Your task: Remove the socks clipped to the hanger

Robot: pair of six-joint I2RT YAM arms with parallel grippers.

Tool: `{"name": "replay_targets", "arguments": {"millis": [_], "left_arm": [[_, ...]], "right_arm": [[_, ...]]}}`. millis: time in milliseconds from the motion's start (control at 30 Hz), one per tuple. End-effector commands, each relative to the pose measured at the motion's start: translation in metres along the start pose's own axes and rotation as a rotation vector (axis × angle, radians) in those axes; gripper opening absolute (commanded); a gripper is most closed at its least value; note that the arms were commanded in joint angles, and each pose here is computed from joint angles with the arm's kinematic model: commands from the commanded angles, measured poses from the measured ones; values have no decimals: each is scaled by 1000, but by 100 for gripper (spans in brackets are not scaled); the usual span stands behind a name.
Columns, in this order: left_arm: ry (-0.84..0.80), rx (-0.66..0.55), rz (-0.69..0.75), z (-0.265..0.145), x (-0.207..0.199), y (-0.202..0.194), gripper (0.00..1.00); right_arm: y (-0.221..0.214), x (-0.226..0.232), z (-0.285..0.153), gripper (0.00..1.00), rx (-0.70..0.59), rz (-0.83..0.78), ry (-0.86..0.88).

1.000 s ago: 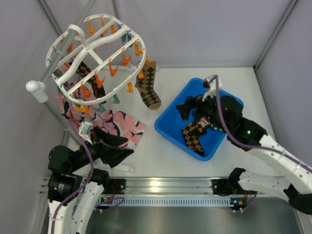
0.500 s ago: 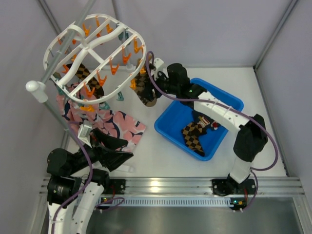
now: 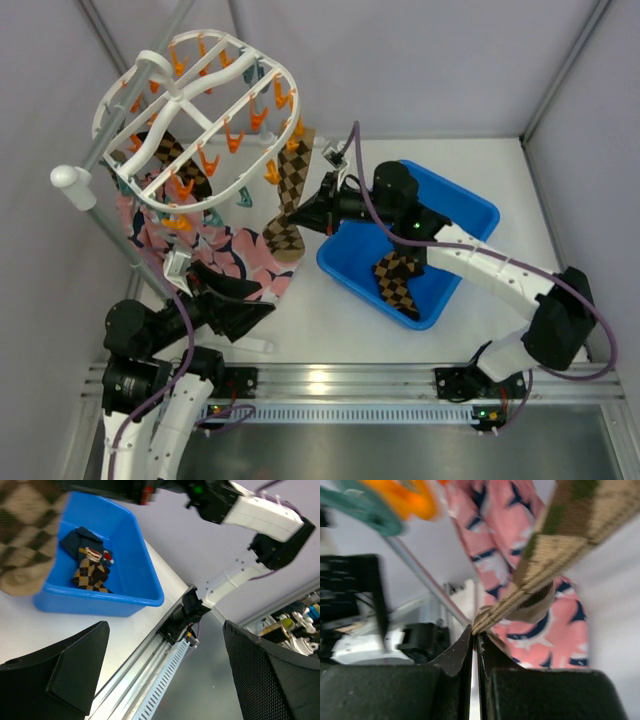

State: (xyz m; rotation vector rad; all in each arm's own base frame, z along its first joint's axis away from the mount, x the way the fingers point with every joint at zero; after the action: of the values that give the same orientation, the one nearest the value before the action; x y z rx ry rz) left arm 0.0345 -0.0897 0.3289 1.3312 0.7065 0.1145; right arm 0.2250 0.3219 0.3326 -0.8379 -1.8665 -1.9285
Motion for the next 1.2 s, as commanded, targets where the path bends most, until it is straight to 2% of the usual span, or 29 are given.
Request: {"name": "replay_targets", "arguments": {"millis": [0, 133, 333, 767, 1167], "left_arm": [[69, -44, 34, 6, 12, 3, 98], [117, -11, 18, 14, 27, -2, 98], [130, -11, 55, 17, 29, 6, 98], [32, -14, 120, 11, 9, 19, 98], [-77, -4, 87, 0, -13, 20, 83]], "right_arm": [[19, 62, -20, 0, -104, 21, 188], [6, 87, -22, 0, -31, 147, 287], [-4, 111, -31, 0, 1, 152, 288], [-24, 134, -45, 0, 35, 163, 315], [-21, 146, -12, 0, 22, 206, 361]]}}
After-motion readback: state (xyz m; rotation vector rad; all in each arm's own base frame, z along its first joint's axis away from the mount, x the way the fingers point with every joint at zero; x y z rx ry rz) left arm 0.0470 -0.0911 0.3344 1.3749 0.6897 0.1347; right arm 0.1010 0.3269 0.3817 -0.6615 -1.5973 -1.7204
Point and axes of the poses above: each gripper's point midway between its finger pads, its own z axis out along the fingers, its own x axis along the line the jaws close on, y = z × x, the point moved 9 cm from there along -z, back along the fingers, and after that the axes turned 14 degrees about z, right-handed, at the moved point
